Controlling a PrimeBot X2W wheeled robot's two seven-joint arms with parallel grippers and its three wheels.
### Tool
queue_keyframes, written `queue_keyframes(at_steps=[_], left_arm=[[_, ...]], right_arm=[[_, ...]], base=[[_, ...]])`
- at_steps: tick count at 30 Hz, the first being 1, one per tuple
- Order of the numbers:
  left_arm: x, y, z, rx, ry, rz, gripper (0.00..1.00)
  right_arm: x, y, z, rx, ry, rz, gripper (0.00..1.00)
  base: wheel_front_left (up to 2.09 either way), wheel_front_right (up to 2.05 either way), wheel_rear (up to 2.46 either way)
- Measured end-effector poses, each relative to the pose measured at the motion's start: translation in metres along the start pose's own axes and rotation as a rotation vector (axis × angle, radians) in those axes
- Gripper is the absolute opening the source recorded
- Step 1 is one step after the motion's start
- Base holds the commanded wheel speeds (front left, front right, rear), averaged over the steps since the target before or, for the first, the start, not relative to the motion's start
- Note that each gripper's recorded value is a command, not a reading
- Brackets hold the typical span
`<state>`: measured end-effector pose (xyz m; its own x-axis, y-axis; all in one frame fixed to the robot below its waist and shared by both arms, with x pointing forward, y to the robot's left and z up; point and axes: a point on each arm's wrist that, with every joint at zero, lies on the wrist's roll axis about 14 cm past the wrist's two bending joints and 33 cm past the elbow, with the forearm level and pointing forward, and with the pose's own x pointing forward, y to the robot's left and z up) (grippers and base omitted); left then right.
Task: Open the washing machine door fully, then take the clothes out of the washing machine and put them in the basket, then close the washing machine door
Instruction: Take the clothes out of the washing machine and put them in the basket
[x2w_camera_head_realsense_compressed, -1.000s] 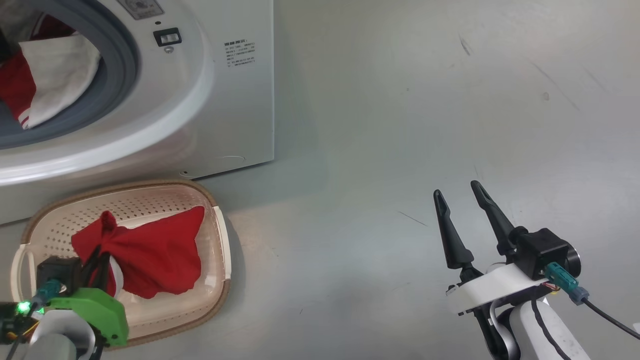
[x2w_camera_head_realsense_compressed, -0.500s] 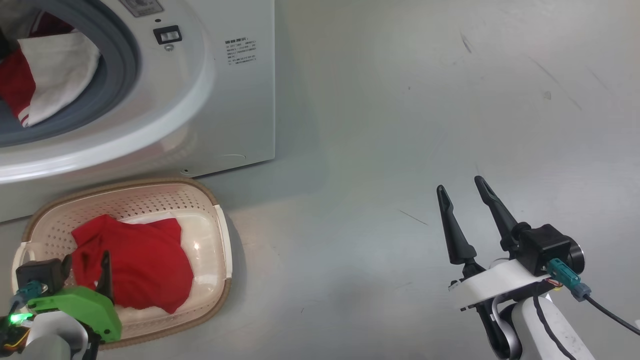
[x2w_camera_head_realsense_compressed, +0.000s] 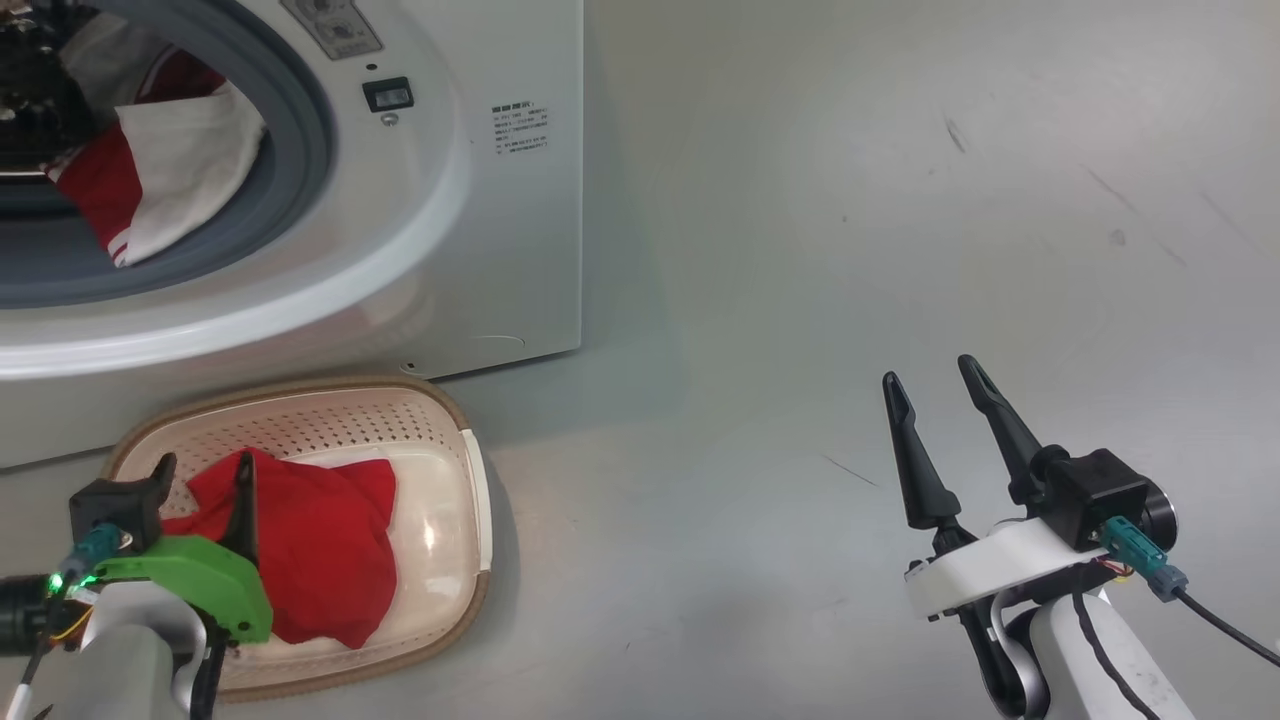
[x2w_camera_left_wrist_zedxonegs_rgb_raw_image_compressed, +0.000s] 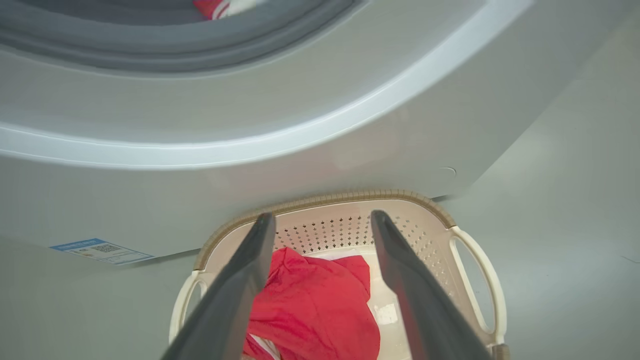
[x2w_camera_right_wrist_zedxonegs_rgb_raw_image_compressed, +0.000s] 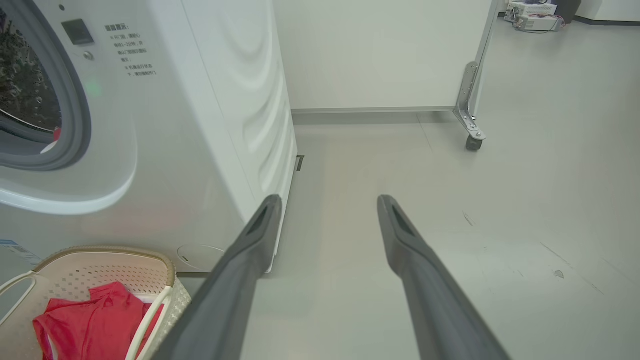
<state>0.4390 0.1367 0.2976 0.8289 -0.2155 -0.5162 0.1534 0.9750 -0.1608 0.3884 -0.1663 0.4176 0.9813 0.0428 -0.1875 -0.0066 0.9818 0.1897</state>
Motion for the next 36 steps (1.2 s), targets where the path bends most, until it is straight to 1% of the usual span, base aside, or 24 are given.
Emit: queue_keyframes(at_steps=[8,13,17,30,36], left_arm=[[-0.01,-0.012,0.042,-0.038,-0.13,-0.006,1.0],[-0.023,-0.018,0.088,-0.045,-0.275,-0.016,1.0],[-0.04,-0.015,0.114,-0.048,-0.367,-0.007,1.0],[-0.097,-0.003,0.128,-0.072,-0.486,0.046,1.0],[-0.118,0.002,0.12,-0.082,-0.502,0.068,1.0]], right_arm=[[0.001,0.009,0.014,0.002,-0.041,0.03,1.0],[-0.001,0.015,0.022,-0.001,-0.065,0.053,1.0],[-0.005,0.022,0.025,0.0,-0.074,0.073,1.0],[-0.017,0.044,0.033,0.003,-0.103,0.141,1.0],[-0.025,0.049,0.039,0.004,-0.122,0.162,1.0]], base=[[0.0,0.0,0.0],[0.0,0.0,0.0],[0.0,0.0,0.0],[0.0,0.0,0.0],[0.0,0.0,0.0]])
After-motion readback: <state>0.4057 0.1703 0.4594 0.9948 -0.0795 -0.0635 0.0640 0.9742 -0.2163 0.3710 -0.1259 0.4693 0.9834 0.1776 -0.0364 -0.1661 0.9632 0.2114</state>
